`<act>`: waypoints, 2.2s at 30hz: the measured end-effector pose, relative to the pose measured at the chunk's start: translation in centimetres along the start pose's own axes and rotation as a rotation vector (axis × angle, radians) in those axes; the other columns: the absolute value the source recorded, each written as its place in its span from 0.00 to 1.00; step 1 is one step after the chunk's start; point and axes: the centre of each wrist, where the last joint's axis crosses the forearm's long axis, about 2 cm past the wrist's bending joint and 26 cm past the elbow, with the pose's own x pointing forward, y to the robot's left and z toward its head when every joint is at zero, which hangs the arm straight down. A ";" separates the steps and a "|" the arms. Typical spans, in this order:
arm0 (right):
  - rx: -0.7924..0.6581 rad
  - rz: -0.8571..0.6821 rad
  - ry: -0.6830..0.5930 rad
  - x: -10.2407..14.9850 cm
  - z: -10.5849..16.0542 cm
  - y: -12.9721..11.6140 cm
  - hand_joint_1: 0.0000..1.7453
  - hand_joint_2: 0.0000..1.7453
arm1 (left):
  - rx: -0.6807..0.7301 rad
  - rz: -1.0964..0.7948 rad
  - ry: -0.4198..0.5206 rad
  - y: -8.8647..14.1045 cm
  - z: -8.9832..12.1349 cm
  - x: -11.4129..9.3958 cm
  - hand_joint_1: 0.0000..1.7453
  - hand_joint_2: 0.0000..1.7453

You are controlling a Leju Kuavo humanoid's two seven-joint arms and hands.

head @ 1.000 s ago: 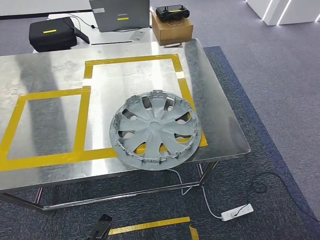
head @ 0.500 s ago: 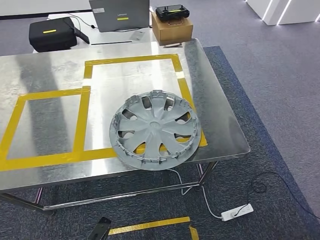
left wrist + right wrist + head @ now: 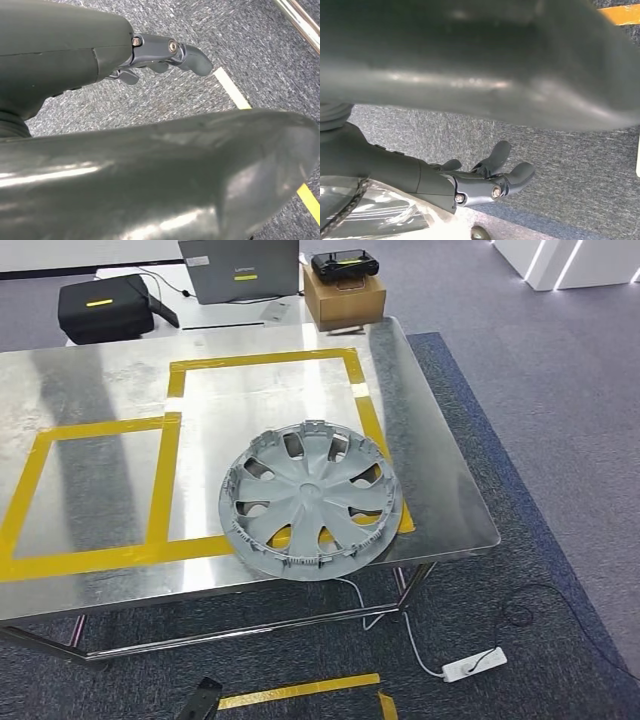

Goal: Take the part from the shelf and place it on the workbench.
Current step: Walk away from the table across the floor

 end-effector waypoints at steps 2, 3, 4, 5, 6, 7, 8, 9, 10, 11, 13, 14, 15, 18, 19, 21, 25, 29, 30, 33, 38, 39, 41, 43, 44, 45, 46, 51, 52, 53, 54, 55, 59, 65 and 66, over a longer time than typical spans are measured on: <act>0.000 0.000 0.000 0.0 0.0 0.0 0.00 0.00 | 0.001 0.000 0.000 0.0 0.0 0.0 0.00 0.00; 0.000 0.000 0.000 0.0 0.0 0.0 0.00 0.00 | 0.002 -0.001 0.000 0.0 0.0 0.0 0.00 0.00; 0.000 0.000 0.000 0.0 0.0 0.0 0.00 0.00 | 0.002 -0.002 0.000 0.0 0.0 0.0 0.00 0.00; 0.000 -0.001 0.000 0.0 0.0 0.0 0.00 0.00 | 0.002 -0.003 -0.001 0.0 0.0 0.0 0.00 0.00; 0.000 -0.001 -0.001 0.0 0.0 0.0 0.00 0.00 | 0.002 -0.004 -0.001 0.0 0.0 0.0 0.00 0.00; 0.000 -0.001 -0.001 0.0 0.0 0.0 0.00 0.00 | 0.002 -0.005 -0.001 0.0 0.0 0.0 0.00 0.00; 0.000 -0.002 -0.001 0.0 0.0 0.0 0.00 0.00 | 0.002 -0.005 -0.001 0.0 0.0 0.0 0.00 0.00; 0.000 -0.002 -0.001 0.0 0.0 0.0 0.00 0.00 | 0.002 -0.006 -0.002 0.0 0.0 0.0 0.00 0.00; 0.000 -0.003 -0.001 0.0 0.0 0.0 0.00 0.00 | 0.001 -0.006 -0.002 0.0 0.0 0.0 0.00 0.00; 0.000 -0.003 -0.001 0.0 0.0 0.0 0.00 0.00 | 0.001 -0.006 -0.002 0.0 0.0 0.0 0.00 0.00; 0.000 -0.003 0.000 0.0 0.0 0.0 0.00 0.00 | 0.001 -0.006 -0.002 0.0 0.0 0.0 0.00 0.00; 0.000 -0.003 0.000 0.0 0.0 0.0 0.00 0.00 | 0.001 -0.006 -0.002 0.0 0.0 0.0 0.00 0.00; 0.000 -0.003 0.000 0.0 0.0 0.0 0.00 0.00 | 0.001 -0.006 -0.002 0.0 0.0 0.0 0.00 0.00; 0.000 -0.003 0.000 0.0 0.0 0.0 0.00 0.00 | 0.001 -0.006 -0.002 0.0 0.0 0.0 0.00 0.00; 0.000 -0.003 0.000 0.0 0.0 0.0 0.00 0.00 | 0.001 -0.006 -0.002 0.0 0.0 0.0 0.00 0.00; 0.001 -0.003 0.000 0.0 0.0 0.0 0.00 0.00 | 0.001 -0.006 -0.002 0.0 0.0 0.0 0.00 0.00; 0.002 -0.003 -0.001 0.0 0.0 0.1 0.00 0.00 | 0.002 -0.004 0.001 0.0 0.0 0.0 0.00 0.00; 0.004 -0.002 0.000 0.0 0.0 0.1 0.00 0.00 | 0.003 -0.004 0.004 0.0 0.0 0.0 0.00 0.00; 0.005 -0.002 0.000 0.0 0.0 0.1 0.00 0.00 | 0.003 -0.003 0.005 0.1 0.0 0.0 0.00 0.00; 0.008 -0.003 -0.001 0.1 0.1 0.2 0.00 0.00 | 0.005 0.000 0.010 0.1 0.0 -0.1 0.00 0.00; 0.017 -0.007 -0.001 0.2 0.1 0.3 0.00 0.00 | 0.004 0.002 0.010 0.0 0.0 0.0 0.00 0.00; 0.021 -0.009 0.000 0.2 0.1 0.3 0.00 0.00 | 0.003 0.003 0.010 0.0 0.0 0.0 0.00 0.00; 0.028 -0.012 0.002 0.1 0.2 0.4 0.00 0.00 | -0.001 0.004 0.011 0.0 0.0 -0.1 0.00 0.00; 0.029 -0.012 0.002 0.1 0.2 0.4 0.00 0.00 | -0.002 0.005 0.012 -0.1 0.1 -0.1 0.00 0.00; 0.028 -0.013 0.001 0.2 0.1 0.4 0.00 0.00 | -0.002 0.005 0.011 -0.1 0.1 -0.1 0.00 0.00; 0.027 -0.014 -0.001 0.3 0.1 0.3 0.00 0.00 | -0.002 0.005 0.011 -0.1 0.1 -0.1 0.00 0.00; 0.027 -0.015 -0.003 0.4 0.0 0.3 0.00 0.00 | -0.002 0.005 0.011 0.0 0.0 -0.1 0.00 0.00; 0.031 -0.018 -0.006 0.6 0.0 0.4 0.00 0.00 | -0.002 0.005 0.014 0.0 0.1 -0.2 0.00 0.00; 0.032 -0.018 -0.005 0.6 0.0 0.5 0.00 0.00 | -0.002 0.006 0.016 -0.1 0.1 -0.3 0.00 0.00; 0.033 -0.019 -0.005 0.6 0.0 0.5 0.00 0.00 | -0.002 0.006 0.018 -0.1 0.2 -0.3 0.00 0.00; 0.033 -0.019 -0.004 0.6 0.1 0.5 0.00 0.00 | -0.001 0.007 0.019 -0.1 0.2 -0.4 0.00 0.00; 0.033 -0.019 -0.004 0.6 0.1 0.5 0.00 0.00 | -0.001 0.009 0.020 -0.1 0.2 -0.4 0.00 0.00; 0.034 -0.018 -0.003 0.5 0.1 0.5 0.00 0.00 | 0.001 0.011 0.021 0.0 0.2 -0.4 0.00 0.00; 0.034 -0.019 -0.004 0.6 0.1 0.5 0.00 0.00 | 0.003 0.012 0.020 0.0 0.1 -0.3 0.00 0.00; 0.034 -0.019 -0.004 0.6 0.1 0.5 0.00 0.00 | 0.003 0.012 0.019 0.0 0.1 -0.3 0.00 0.00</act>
